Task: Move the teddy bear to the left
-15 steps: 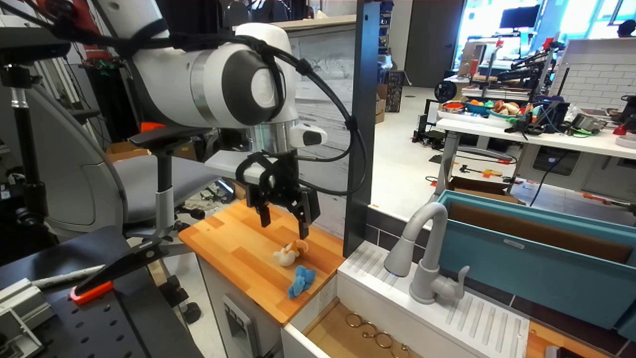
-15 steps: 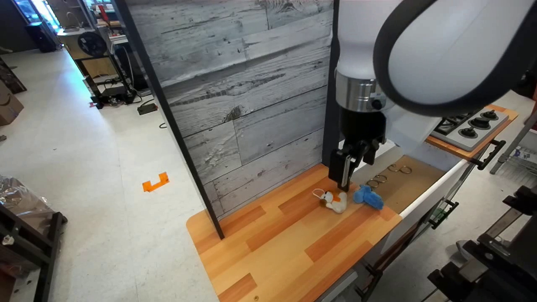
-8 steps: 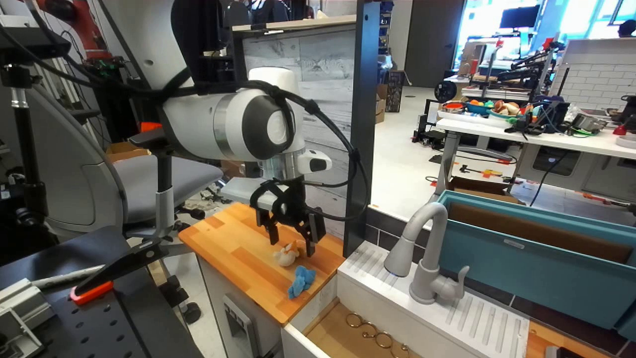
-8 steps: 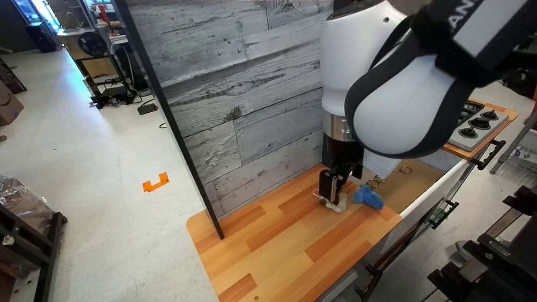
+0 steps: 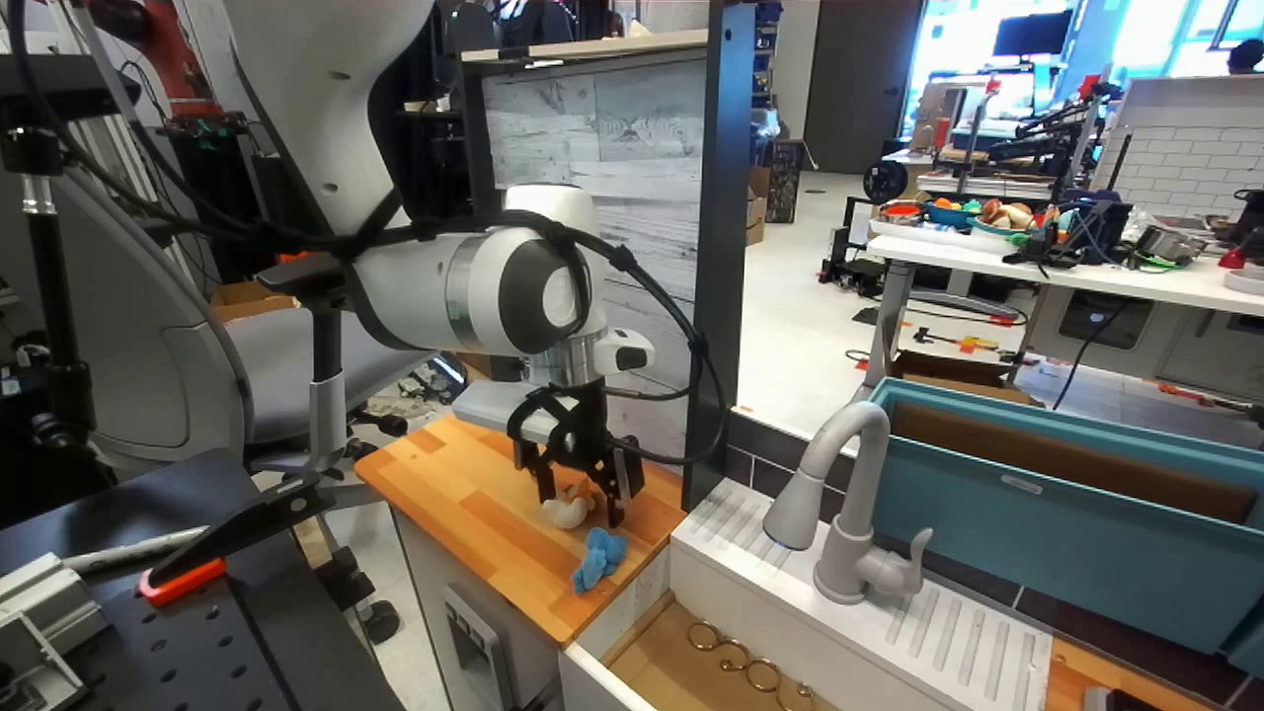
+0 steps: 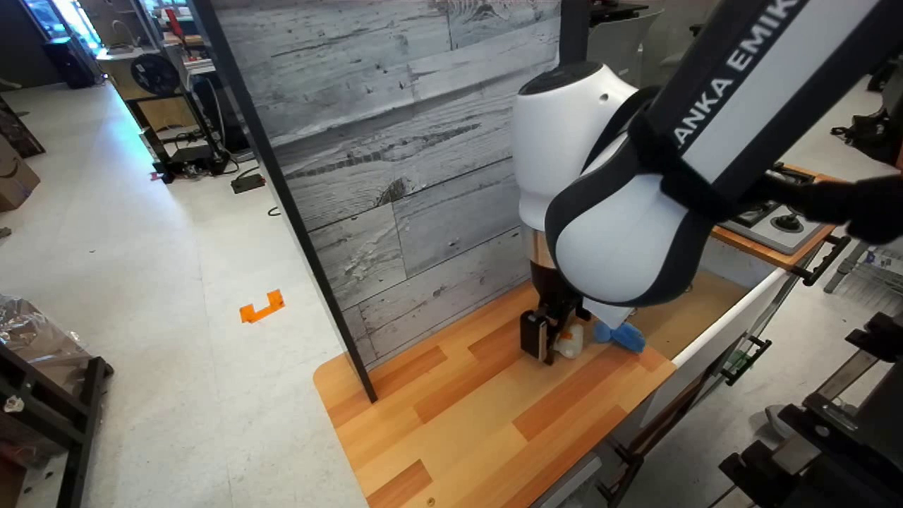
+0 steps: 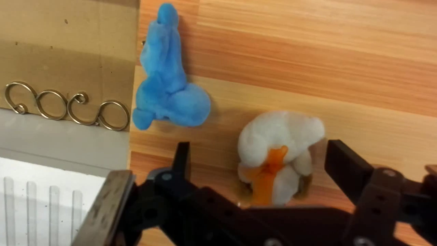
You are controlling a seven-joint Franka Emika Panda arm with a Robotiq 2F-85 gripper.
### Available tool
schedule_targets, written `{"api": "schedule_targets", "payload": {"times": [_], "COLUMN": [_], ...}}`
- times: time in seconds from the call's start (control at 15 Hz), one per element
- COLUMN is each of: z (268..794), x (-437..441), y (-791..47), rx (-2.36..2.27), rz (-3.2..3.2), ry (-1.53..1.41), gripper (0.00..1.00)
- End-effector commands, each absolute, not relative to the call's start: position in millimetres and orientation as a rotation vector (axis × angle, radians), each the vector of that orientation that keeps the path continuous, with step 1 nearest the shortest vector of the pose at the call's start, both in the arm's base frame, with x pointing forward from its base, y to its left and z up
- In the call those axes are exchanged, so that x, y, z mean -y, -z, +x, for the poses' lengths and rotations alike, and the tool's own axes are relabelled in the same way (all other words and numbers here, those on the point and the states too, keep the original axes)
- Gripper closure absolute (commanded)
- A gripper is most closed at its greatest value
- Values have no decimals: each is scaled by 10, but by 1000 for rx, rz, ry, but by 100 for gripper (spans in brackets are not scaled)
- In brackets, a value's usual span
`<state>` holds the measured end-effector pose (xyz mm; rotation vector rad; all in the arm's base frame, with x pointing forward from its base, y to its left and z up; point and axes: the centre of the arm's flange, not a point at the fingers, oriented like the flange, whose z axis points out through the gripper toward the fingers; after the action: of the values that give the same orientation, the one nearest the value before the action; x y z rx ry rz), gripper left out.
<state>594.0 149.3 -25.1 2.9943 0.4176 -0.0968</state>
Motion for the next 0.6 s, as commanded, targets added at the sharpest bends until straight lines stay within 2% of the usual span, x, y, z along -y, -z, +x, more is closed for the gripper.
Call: {"api": "schedule_targets", "payload": {"times": [0.0,0.53], "z": [6053,5902], "x": [-1609,-2038], "y": [388,89], "rx": [-407,-493], "rz": [2982,2997], "ry": [132,153], "gripper": [26,88]}}
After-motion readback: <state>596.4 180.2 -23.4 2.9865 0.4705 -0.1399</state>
